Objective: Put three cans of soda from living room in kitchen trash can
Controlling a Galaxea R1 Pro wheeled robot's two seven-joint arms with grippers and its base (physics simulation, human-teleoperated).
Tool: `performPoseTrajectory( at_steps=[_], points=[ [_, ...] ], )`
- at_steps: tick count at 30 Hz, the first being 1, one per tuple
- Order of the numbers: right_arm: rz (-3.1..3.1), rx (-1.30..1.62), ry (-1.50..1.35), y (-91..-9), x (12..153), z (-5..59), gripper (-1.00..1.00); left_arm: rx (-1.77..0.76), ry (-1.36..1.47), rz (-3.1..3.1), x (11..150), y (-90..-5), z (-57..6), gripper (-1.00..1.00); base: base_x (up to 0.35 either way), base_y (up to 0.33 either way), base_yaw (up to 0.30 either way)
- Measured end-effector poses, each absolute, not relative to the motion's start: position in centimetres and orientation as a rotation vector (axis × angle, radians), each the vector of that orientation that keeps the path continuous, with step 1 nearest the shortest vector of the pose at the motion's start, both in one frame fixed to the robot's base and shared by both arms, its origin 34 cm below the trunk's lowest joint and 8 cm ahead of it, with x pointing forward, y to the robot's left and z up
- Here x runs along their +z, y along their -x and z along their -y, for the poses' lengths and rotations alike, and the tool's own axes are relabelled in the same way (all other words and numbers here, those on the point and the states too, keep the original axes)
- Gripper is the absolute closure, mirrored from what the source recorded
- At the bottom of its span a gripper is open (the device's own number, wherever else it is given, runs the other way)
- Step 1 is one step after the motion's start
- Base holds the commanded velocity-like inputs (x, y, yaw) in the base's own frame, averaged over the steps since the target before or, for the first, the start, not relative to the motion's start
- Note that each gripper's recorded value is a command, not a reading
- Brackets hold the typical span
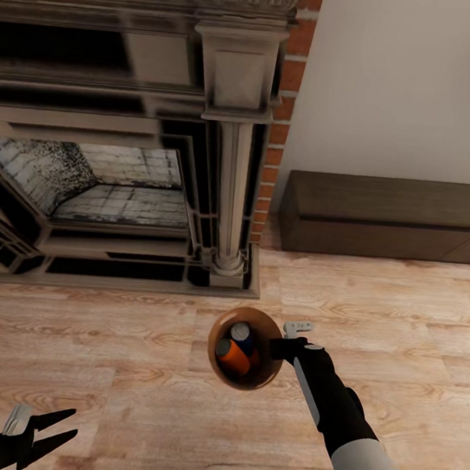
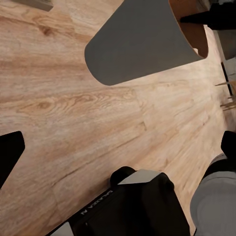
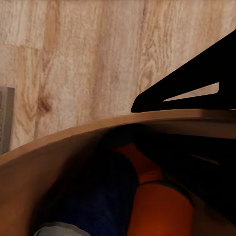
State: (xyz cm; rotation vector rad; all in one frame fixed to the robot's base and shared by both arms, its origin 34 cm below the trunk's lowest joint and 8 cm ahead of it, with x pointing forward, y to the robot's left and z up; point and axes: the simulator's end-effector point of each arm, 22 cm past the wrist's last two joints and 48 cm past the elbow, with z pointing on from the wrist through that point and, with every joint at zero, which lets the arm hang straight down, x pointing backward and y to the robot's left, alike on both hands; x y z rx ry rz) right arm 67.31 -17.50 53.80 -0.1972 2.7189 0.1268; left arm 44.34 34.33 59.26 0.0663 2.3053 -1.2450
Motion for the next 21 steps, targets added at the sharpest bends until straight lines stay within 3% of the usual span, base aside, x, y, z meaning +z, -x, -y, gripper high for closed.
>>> performPoseTrajectory(
  at_steps=[21],
  points=[
    [-2.612, 0.147, 0.192, -69.3, 52.4, 16.9, 1.0, -1.242, -0.066, -2.304, 56.6, -44.3, -34.4, -1.0, 0.0, 0.0, 0.0]
  ],
)
